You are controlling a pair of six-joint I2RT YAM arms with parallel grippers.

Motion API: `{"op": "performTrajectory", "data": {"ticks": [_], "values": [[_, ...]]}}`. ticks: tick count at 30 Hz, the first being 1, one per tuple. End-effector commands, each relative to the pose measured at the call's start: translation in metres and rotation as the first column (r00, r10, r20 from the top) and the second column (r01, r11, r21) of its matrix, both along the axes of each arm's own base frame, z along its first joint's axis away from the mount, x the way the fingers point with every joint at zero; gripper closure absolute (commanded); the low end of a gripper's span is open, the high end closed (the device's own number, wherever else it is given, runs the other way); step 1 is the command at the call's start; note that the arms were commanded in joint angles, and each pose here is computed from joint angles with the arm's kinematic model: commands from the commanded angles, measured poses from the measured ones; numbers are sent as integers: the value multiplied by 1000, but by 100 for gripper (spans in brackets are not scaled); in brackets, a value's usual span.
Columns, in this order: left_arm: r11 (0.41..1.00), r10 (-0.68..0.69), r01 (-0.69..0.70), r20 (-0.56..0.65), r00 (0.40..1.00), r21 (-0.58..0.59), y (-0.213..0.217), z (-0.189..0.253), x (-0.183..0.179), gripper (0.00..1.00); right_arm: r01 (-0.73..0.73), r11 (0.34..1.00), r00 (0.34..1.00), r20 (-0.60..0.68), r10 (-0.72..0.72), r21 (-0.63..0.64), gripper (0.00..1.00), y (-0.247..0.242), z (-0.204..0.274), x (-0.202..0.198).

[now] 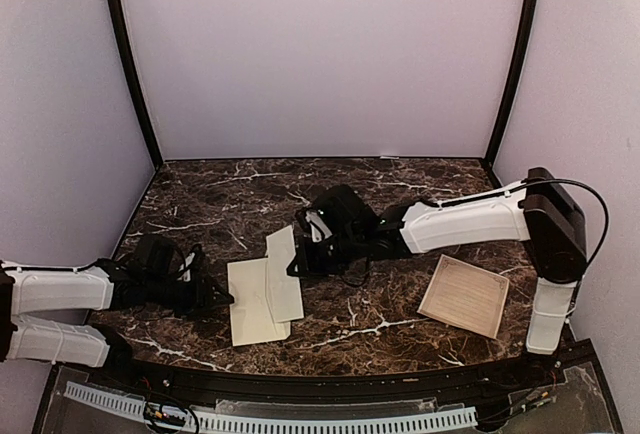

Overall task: Place the letter into the envelope and seal it
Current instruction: Adjust the letter.

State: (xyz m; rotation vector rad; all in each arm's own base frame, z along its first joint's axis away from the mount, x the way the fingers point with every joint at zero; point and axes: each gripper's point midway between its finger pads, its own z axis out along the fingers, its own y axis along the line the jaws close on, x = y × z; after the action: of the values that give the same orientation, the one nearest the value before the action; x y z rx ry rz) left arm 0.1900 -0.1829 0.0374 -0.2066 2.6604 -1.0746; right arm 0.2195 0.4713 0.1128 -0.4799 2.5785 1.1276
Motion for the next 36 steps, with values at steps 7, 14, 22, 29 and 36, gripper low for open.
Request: {"op": "performTrajectory", "data": {"ticks": [7,14,22,29,36], "values": [[999,-18,16,-36,999,-52,-6,-12,-6,53,-3,998,1000,-25,1,-63,100,2,-29,6],[998,-30,28,-49,998,-54,-7,-16,-8,58,10,993,999,-40,-15,-121,100,-1,-45,8],[997,-40,35,-67,997,-74,-9,-20,-13,62,21,993,999,-47,-26,-112,100,3,-51,7],[995,-50,43,-72,996,-84,-12,-19,-15,65,18,996,998,-56,-23,-92,100,15,-57,5],[994,-53,45,-76,996,-103,-16,-17,-17,69,31,997,998,-56,-35,-71,100,21,-55,5]]}}
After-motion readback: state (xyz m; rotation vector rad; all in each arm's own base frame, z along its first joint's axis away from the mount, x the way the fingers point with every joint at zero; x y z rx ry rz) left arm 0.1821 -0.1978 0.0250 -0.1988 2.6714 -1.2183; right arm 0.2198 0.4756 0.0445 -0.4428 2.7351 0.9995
